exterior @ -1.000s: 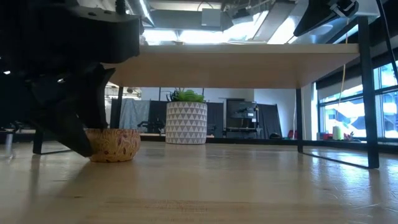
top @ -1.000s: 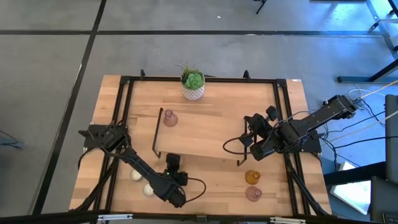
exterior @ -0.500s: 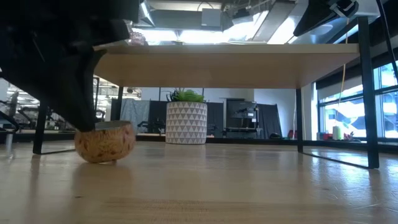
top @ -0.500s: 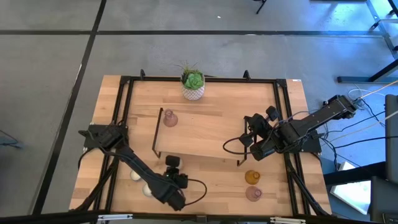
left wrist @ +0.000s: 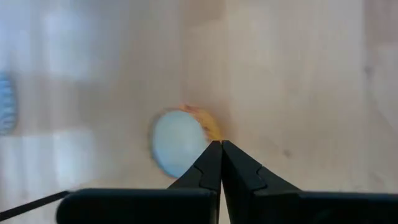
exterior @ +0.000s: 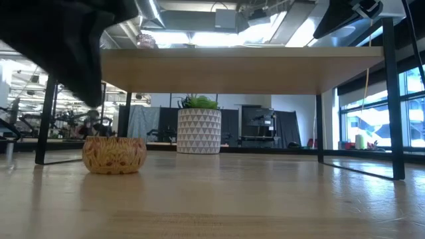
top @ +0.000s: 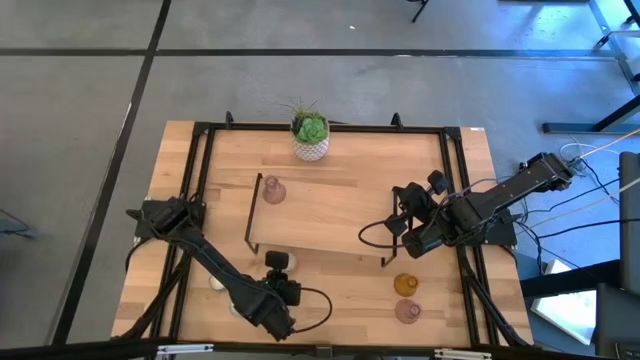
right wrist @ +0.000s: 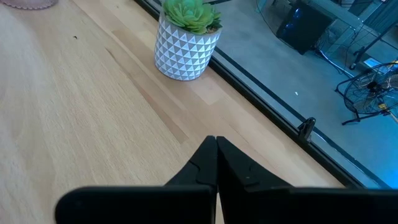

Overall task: Pick & Place candle stick holders
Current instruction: Put the yellow scented candle on the shelf, then adjust the shelf

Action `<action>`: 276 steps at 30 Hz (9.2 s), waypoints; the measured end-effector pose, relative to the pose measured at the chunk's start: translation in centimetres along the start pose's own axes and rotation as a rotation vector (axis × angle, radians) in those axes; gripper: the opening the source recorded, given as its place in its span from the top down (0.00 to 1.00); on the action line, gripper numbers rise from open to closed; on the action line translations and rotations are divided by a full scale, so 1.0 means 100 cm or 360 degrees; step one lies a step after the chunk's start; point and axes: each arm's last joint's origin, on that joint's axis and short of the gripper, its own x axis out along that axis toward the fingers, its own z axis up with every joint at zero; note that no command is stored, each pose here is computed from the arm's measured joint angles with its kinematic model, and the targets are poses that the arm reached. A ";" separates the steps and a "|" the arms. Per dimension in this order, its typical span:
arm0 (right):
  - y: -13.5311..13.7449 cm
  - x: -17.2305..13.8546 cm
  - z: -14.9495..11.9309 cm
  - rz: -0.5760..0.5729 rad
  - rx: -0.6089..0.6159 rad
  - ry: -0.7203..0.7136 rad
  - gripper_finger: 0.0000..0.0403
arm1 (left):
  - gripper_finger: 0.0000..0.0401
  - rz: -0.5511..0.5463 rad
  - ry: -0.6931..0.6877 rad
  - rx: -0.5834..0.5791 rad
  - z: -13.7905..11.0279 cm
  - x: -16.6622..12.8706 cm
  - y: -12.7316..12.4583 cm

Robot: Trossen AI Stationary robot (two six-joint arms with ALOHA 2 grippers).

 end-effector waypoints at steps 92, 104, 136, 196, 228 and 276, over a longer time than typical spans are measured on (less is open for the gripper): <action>0.000 0.000 0.000 0.0005 0.0012 -0.0001 1.00 | 1.00 -0.0593 -0.0061 -0.0279 0.068 -0.145 0.157; 0.000 0.000 0.000 0.0001 -0.0011 0.0001 1.00 | 1.00 -0.0867 0.0046 -0.0378 0.079 -0.108 0.229; 0.000 -0.001 0.000 0.0006 -0.0014 -0.0001 1.00 | 1.00 -0.0808 0.0482 -0.0245 0.058 -0.029 0.233; 0.000 0.009 -0.003 -0.0015 -0.0018 0.0042 1.00 | 0.95 -0.0777 0.0423 -0.0626 -0.020 -0.048 0.229; 0.004 0.003 -0.006 0.0031 -0.0127 0.0016 1.00 | 0.74 -0.1055 -0.0244 -0.0590 0.009 -0.150 0.165; 0.026 -0.104 -0.093 0.0605 0.0417 0.1338 0.94 | 0.75 -0.0204 -0.1116 0.0532 0.011 -0.098 0.095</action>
